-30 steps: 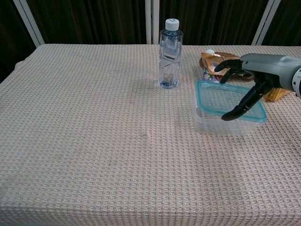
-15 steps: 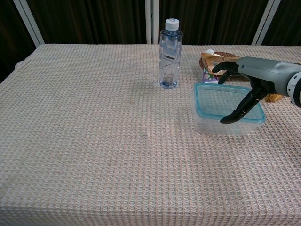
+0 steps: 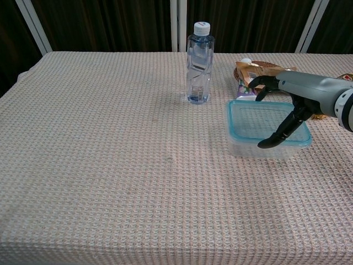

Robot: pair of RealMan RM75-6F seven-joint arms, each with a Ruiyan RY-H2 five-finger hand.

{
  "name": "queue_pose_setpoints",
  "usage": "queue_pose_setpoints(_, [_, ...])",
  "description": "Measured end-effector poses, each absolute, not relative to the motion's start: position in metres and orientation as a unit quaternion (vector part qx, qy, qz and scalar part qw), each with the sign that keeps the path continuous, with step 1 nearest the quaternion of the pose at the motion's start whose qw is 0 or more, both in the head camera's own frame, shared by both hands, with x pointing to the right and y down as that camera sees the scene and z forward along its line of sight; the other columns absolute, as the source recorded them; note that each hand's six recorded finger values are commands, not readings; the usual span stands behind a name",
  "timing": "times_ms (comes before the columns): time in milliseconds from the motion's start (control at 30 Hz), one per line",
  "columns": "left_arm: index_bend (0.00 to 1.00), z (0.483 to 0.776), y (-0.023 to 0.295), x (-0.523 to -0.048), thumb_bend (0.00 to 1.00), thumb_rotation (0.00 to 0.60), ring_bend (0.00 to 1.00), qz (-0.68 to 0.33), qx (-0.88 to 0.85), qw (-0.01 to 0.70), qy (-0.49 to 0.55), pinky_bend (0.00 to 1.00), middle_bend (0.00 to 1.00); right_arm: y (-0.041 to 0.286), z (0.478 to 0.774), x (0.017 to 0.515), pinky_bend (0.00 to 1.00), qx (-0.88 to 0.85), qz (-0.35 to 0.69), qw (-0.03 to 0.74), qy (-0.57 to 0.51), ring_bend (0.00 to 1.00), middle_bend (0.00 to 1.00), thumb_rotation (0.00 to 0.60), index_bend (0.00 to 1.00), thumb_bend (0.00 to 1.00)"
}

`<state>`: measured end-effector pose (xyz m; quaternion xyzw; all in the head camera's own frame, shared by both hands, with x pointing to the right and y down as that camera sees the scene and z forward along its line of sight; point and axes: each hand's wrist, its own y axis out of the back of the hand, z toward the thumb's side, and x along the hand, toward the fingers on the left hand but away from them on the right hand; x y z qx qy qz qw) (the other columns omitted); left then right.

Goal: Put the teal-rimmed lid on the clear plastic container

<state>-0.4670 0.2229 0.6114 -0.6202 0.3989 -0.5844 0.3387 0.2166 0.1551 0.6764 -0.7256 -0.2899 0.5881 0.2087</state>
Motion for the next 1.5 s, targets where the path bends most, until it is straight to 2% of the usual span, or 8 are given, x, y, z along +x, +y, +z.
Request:
queue_pose_setpoints(433, [0.03,0.6120,0.2258,-0.4682,0.00,0.600,0.00,-0.585,-0.619,0.337,0.401,0.07,0.00,0.1565,0.6798,0.2190,0.00,-0.729,0.585,0.212,-0.285,0.03,0.34,0.600,0.07,0.00])
queue_pose_setpoints(833, [0.03,0.6126,0.2258,-0.4680,0.00,0.600,0.00,-0.585,-0.619,0.337,0.401,0.07,0.00,0.1578,0.6796,0.2199,0.00,-0.731,0.583,0.213,-0.284,0.01,0.23,0.600,0.00,0.00])
queue_pose_setpoints(1267, [0.03,0.6120,0.2253,-0.4673,0.00,0.600,0.00,-0.585,-0.617,0.340,0.402,0.07,0.00,0.1595,0.6778,0.2191,0.00,-0.734,0.581,0.216,-0.277,0.00,0.15,0.600,0.00,0.00])
queue_pose_setpoints(1500, [0.03,0.6117,0.2257,-0.4675,0.00,0.600,0.00,-0.585,-0.617,0.340,0.403,0.07,0.00,0.1615,0.6769,0.2177,0.00,-0.736,0.583,0.222,-0.264,0.00,0.06,0.600,0.00,0.00])
